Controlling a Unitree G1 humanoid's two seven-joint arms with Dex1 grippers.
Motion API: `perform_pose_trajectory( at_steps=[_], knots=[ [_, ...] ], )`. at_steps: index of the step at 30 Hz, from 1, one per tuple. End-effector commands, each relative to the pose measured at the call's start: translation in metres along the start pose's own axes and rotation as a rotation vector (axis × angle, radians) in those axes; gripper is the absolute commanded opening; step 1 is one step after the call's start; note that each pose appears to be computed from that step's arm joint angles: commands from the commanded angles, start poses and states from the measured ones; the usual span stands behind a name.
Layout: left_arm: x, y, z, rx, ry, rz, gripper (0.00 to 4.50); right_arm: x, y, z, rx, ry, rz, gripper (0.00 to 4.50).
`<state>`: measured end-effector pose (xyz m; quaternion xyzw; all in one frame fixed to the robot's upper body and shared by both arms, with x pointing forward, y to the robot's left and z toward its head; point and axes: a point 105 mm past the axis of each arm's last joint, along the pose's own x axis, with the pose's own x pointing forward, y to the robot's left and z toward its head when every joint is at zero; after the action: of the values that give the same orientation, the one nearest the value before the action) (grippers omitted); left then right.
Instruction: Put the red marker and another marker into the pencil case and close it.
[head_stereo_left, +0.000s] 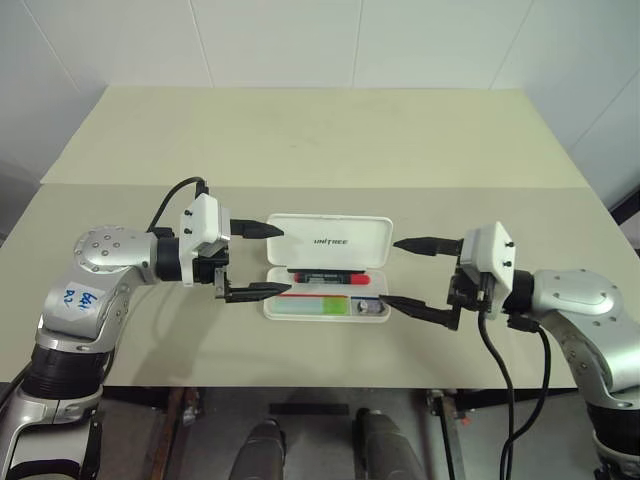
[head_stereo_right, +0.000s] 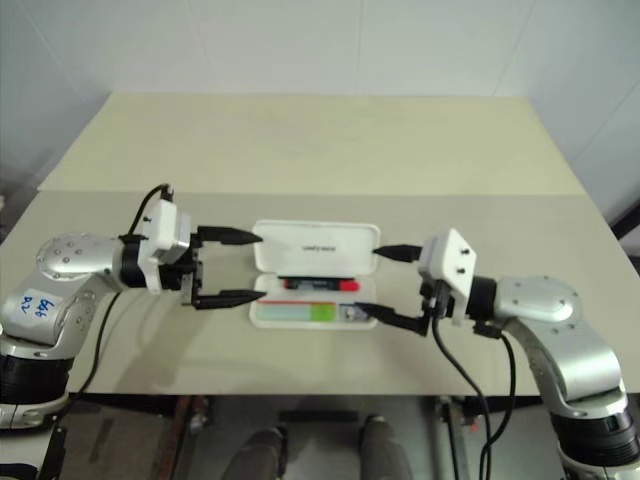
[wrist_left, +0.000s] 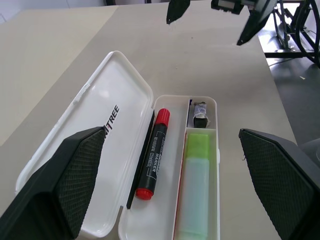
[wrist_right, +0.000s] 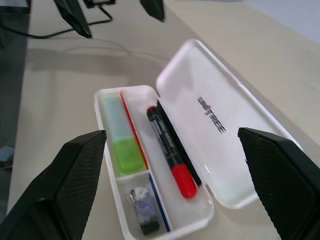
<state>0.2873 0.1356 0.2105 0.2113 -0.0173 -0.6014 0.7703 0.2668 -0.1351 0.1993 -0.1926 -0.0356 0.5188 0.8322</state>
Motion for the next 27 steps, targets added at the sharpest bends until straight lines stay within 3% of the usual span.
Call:
perform_pose_trajectory(
  at_steps=[1,13,16,23,27],
  knots=[
    [-0.011,0.005,0.001,0.011,-0.027,0.035,3.94,-0.010,-0.004,0.010,-0.042,-0.010,-0.058,4.50],
    [-0.018,0.009,-0.010,0.003,-0.014,0.057,0.01,-0.018,-0.012,0.013,-0.073,0.014,-0.089,4.50],
    [-0.019,0.014,-0.012,-0.013,-0.023,0.108,0.01,-0.018,-0.012,0.013,-0.077,0.017,-0.092,4.50],
    [-0.031,0.044,-0.003,-0.150,-0.180,0.376,0.01,-0.019,-0.015,0.013,-0.081,0.020,-0.112,4.50],
    [-0.035,0.058,-0.025,-0.199,-0.102,0.503,0.01,-0.017,-0.015,0.014,-0.085,0.015,-0.121,4.50]
  ],
)
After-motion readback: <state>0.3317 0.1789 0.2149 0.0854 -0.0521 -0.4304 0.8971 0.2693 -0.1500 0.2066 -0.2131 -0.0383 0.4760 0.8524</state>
